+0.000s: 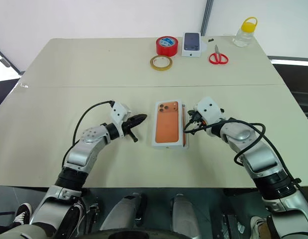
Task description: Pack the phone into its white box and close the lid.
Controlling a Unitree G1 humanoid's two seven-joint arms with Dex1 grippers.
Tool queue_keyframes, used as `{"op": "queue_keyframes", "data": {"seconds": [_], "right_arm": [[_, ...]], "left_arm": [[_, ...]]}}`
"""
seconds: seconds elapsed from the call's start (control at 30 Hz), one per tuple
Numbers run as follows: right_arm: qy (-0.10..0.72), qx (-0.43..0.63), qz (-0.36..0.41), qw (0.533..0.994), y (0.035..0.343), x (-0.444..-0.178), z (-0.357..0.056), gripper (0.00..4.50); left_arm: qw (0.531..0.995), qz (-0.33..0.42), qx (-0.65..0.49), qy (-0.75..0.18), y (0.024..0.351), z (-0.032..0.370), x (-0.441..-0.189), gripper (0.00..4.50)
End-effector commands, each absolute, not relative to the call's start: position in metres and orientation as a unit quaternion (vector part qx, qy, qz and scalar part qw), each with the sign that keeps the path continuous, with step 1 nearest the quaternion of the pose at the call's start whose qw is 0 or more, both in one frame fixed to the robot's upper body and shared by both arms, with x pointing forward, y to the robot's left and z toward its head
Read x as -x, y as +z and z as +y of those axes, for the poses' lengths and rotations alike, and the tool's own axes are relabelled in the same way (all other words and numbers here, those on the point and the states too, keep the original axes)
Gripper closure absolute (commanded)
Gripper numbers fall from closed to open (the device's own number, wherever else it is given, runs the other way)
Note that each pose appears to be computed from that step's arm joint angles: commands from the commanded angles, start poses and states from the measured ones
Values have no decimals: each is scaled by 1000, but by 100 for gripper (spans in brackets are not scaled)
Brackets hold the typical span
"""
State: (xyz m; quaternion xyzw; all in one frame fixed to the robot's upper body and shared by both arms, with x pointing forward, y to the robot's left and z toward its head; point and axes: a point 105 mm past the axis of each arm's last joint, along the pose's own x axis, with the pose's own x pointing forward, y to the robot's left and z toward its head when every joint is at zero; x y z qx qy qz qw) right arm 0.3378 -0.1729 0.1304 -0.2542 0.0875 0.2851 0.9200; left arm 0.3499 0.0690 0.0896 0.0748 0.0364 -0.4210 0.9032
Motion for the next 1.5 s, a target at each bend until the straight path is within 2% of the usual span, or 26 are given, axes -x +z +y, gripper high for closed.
{"op": "queue_keyframes", "data": {"seconds": [0.03, 0.47, 0.7, 1.13, 1.5], "right_arm": [[295, 269, 66, 914, 137, -335, -169, 447], [300, 277, 56, 911, 141, -332, -166, 447], [296, 285, 61, 910, 140, -327, -170, 447], [290, 295, 70, 908, 133, -328, -170, 447], [287, 302, 76, 906, 130, -329, -172, 447]], "left_arm": [[894, 43, -103, -434, 86, 61, -348, 450], [876, 54, -91, -471, 83, 27, -348, 450], [874, 38, -57, -481, 94, 14, -347, 450], [868, 28, -53, -492, 96, 8, -340, 450], [873, 19, -54, -485, 101, 9, -344, 450]]}}
